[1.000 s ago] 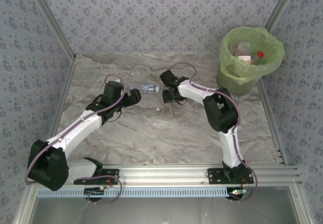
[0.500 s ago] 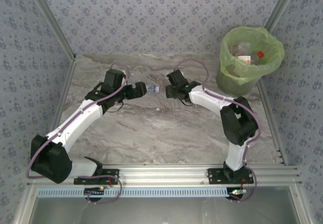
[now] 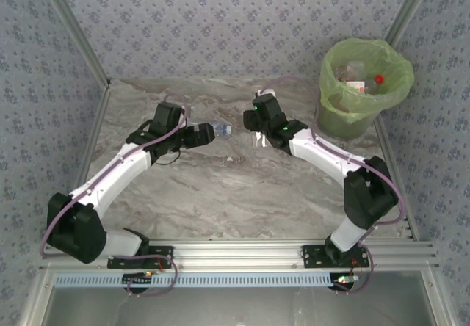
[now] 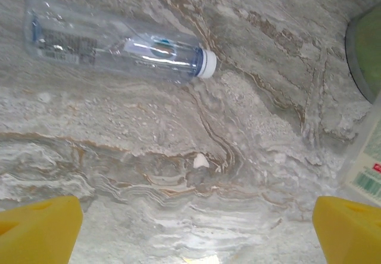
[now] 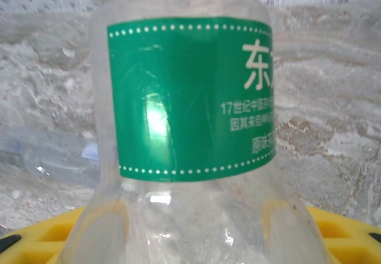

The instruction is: Put the plastic bottles in the bin

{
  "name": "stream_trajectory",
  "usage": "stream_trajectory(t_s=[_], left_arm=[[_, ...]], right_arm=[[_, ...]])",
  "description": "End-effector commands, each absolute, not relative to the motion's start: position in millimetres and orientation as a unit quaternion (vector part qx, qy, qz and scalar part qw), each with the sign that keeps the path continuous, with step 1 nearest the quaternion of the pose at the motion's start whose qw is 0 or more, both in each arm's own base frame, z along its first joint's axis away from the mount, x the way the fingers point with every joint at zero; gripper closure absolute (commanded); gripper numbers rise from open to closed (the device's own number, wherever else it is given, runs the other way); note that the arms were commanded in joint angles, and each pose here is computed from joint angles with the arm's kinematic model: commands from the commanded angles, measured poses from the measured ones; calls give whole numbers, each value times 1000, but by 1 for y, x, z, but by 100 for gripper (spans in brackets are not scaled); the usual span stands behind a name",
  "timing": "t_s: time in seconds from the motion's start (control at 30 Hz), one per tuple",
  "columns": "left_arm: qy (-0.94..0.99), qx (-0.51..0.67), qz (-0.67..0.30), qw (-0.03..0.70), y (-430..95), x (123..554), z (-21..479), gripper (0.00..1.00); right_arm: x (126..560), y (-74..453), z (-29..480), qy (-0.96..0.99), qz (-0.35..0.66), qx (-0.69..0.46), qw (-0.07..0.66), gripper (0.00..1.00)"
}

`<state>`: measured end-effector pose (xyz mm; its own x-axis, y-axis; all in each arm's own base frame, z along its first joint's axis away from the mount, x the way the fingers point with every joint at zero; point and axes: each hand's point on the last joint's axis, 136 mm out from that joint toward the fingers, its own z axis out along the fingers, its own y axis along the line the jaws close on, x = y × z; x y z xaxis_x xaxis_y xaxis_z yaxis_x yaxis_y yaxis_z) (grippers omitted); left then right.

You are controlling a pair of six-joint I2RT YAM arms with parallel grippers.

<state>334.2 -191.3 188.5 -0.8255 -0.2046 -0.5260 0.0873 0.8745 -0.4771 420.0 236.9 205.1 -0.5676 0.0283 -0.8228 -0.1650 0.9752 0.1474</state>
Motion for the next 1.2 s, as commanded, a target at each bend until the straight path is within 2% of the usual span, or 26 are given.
stream_trajectory(t_s=[0.0, 0.43, 0.67, 1.0, 1.17], left_arm=[[925, -41, -261, 275, -197, 334, 192, 1], [929, -23, -197, 314, -174, 336, 206, 1], [927, -20, -215, 307, -180, 334, 214, 1], [930, -19, -223, 293, -184, 333, 211, 1], [927, -19, -226, 298, -182, 333, 217, 1]], right_arm=[[420, 231, 250, 843, 109, -46, 525, 100], [419, 178, 340, 782, 142, -35, 606, 100], [424, 112, 372, 764, 134, 6, 631, 100], [439, 8, 410, 774, 56, 48, 629, 100], [442, -40, 442, 749, 46, 98, 654, 100]])
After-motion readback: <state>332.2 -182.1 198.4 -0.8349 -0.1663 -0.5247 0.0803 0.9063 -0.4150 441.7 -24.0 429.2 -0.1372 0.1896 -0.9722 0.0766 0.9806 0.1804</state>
